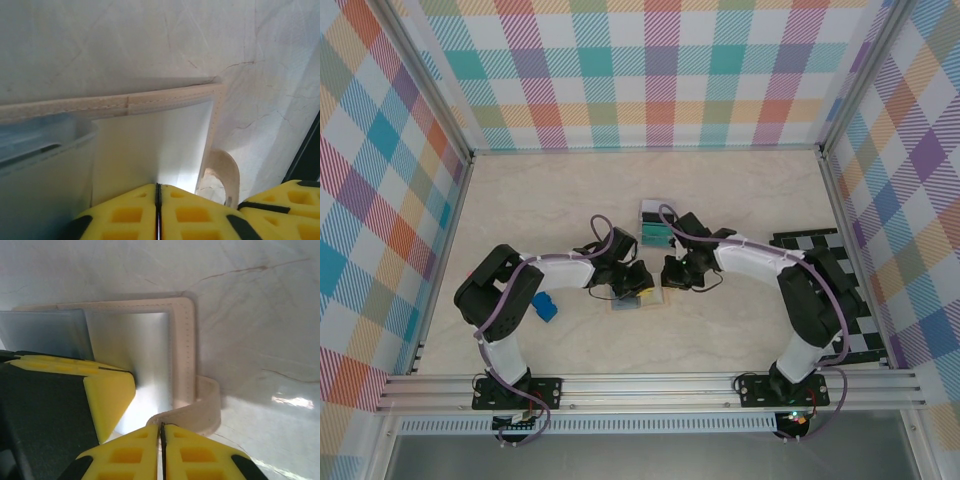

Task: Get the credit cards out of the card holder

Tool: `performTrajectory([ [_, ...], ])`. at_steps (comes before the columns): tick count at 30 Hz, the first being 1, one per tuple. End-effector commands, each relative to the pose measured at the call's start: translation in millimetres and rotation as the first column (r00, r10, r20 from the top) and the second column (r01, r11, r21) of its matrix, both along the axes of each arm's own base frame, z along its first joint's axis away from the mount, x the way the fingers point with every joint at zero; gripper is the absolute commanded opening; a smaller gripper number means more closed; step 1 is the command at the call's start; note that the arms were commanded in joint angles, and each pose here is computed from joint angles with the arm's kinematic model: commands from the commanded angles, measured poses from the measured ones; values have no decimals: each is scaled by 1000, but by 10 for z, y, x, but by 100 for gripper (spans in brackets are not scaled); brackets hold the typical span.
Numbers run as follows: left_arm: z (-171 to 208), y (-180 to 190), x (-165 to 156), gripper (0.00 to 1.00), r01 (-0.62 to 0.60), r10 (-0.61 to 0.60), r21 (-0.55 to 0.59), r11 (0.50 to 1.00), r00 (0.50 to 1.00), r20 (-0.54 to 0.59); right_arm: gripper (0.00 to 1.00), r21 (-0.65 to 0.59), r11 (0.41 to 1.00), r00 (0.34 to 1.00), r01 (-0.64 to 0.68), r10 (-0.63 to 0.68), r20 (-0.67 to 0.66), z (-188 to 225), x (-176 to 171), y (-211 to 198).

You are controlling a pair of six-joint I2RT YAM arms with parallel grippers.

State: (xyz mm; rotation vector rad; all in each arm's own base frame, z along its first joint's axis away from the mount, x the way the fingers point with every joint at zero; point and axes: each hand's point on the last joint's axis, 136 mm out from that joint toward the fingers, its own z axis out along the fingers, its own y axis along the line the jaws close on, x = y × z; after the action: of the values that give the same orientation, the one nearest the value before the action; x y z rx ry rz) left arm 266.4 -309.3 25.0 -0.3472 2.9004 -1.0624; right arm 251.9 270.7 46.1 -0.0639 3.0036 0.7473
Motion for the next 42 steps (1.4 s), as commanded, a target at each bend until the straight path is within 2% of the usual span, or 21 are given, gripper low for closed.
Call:
performTrajectory([
  [1, -114, 86, -102, 4, 8, -6, 63, 998, 1000, -24, 10, 13, 1000, 1000, -24, 24, -9, 11, 37, 116],
  [4, -99, 84, -101, 0, 10, -8, 61, 998, 1000, -24, 8, 0, 1000, 999, -24, 24, -27, -65, 37, 134],
  [11, 48, 57, -74, 0, 14, -13, 46, 999, 1000, -2, 7, -19, 999, 999, -28, 27, -46, -164, 60, 150],
  [17, 310, 164, -47, 0, 7, -11, 92, 996, 999, 47, 7, -60, 998, 998, -26, 23, -58, -239, 63, 98],
  [21, 421, 471, -72, 6, -30, 17, 193, 981, 997, 71, 8, -79, 997, 998, -24, 18, -66, -278, 49, 64],
  [24, 444, 751, -78, 17, -84, 66, 249, 965, 995, 78, 8, -80, 996, 998, -25, 20, -64, -274, 49, 60],
  [27, 406, 923, -110, 29, -118, 107, 254, 960, 993, 58, 7, -79, 997, 998, -27, 22, -63, -271, 48, 67],
  [31, 351, 992, -146, 37, -138, 133, 248, 959, 990, 35, 8, -79, 996, 998, -28, 22, -67, -279, 50, 69],
  [35, 282, 972, -146, 42, -138, 138, 242, 960, 990, 15, 8, -81, 996, 997, -29, 23, -72, -295, 43, 69],
  [42, 196, 853, -131, 42, -119, 125, 199, 973, 992, -17, 8, -85, 996, 997, -28, 22, -78, -319, 24, 57],
])
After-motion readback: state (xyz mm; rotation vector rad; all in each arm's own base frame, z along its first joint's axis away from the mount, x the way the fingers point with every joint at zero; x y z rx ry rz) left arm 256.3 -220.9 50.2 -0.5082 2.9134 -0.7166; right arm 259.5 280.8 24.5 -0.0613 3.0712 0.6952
